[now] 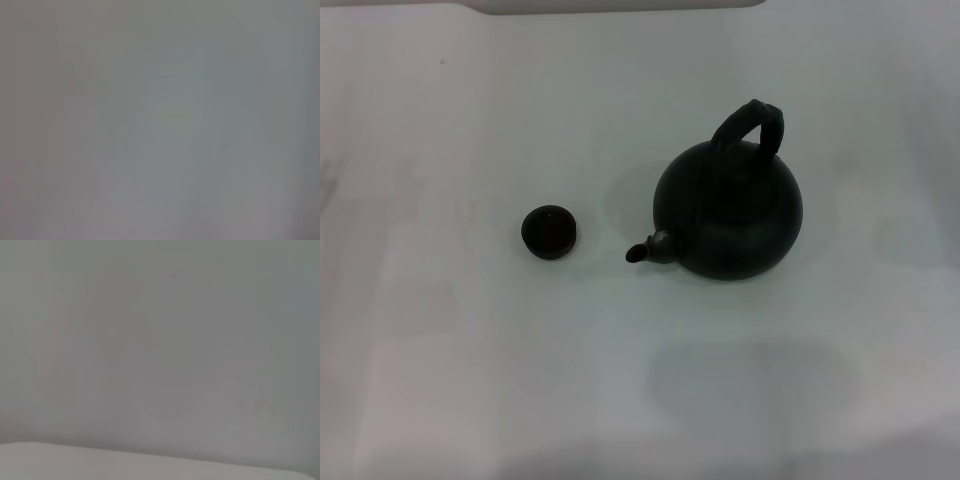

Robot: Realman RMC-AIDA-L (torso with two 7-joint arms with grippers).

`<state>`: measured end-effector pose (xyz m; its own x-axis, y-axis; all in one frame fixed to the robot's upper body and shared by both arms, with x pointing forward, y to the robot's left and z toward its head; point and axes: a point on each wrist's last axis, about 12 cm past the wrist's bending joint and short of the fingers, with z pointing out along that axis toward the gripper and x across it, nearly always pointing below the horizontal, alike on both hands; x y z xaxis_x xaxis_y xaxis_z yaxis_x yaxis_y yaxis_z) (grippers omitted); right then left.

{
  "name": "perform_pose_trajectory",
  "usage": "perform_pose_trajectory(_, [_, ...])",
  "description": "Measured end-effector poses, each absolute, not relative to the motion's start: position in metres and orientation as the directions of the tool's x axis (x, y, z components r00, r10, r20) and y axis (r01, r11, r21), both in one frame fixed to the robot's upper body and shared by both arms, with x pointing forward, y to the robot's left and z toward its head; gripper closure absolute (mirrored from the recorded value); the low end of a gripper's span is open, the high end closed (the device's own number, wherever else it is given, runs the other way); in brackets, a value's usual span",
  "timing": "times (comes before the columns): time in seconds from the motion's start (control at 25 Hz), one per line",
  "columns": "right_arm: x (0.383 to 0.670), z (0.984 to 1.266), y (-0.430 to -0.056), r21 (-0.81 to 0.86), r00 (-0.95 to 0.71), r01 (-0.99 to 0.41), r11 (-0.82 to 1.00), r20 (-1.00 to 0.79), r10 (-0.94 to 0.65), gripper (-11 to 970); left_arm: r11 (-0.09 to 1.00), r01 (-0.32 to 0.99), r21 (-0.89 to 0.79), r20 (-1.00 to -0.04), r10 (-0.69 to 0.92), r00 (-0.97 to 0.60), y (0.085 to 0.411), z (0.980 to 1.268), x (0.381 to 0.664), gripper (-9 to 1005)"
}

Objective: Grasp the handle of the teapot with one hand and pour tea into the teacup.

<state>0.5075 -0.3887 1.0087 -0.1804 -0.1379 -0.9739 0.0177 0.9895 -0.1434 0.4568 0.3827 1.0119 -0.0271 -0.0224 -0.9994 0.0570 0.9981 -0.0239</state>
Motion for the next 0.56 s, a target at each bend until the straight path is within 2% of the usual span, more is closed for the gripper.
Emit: perform_pose_trajectory(0.56, [0.5065, 1.0066, -0.3916, -0.151, -0.193, 0.042, 0.988, -0.971, -0.141, 386, 0.999, 0.052, -0.013, -0.999, -0.011, -0.040, 0.3827, 1.0110, 0.4599, 111])
